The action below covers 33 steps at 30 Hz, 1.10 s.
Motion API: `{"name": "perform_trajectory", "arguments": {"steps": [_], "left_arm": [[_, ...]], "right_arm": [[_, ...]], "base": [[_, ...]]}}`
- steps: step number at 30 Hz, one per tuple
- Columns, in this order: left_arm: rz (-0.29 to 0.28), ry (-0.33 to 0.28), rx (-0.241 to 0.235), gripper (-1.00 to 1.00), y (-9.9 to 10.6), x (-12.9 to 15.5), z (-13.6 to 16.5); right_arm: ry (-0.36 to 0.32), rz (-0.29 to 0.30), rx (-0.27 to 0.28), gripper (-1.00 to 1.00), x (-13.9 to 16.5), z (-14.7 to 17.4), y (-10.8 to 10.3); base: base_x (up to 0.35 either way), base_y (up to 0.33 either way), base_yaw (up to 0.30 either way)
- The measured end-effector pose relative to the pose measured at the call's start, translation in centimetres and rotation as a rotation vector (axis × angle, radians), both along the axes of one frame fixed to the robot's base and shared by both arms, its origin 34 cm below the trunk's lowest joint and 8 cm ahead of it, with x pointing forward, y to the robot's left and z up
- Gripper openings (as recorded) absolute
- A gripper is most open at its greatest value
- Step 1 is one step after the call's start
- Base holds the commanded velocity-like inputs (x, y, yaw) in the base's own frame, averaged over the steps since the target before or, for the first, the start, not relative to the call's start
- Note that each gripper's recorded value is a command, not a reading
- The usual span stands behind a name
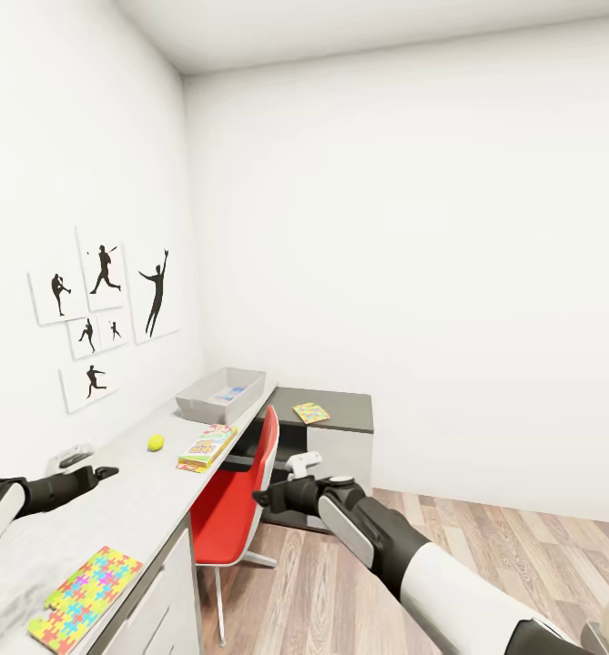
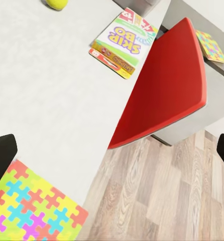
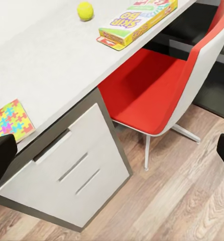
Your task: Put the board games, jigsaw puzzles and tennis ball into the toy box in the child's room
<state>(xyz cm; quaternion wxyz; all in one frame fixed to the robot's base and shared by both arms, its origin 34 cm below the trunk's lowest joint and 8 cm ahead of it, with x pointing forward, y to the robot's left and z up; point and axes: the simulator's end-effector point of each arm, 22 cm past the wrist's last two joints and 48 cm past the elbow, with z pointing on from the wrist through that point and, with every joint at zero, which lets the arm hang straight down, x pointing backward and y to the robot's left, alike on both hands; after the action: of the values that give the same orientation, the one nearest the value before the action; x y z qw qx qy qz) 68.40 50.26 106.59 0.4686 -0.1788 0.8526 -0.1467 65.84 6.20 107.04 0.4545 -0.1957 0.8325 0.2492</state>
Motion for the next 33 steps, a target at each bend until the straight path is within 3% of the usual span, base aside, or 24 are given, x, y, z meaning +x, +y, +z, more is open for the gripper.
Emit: {"name": "perform_trajectory", "arguments": {"steps": [13,33], "left_arm": [[0.05,0.045,0.023,1.0,-0.1,0.1,-1.3],[0.067,0.061,0.035,1.0,0.3,-0.1,-1.6]], "right_arm": [[-0.001,0.002,0.0,1.0,0.0,0.1,0.0],[0.0,-0.002,-0.004,1.0,0.0,-0.2,-0.2]], "base": [[0.0,0.0,0.021],[0.0,0.0,0.246]]}}
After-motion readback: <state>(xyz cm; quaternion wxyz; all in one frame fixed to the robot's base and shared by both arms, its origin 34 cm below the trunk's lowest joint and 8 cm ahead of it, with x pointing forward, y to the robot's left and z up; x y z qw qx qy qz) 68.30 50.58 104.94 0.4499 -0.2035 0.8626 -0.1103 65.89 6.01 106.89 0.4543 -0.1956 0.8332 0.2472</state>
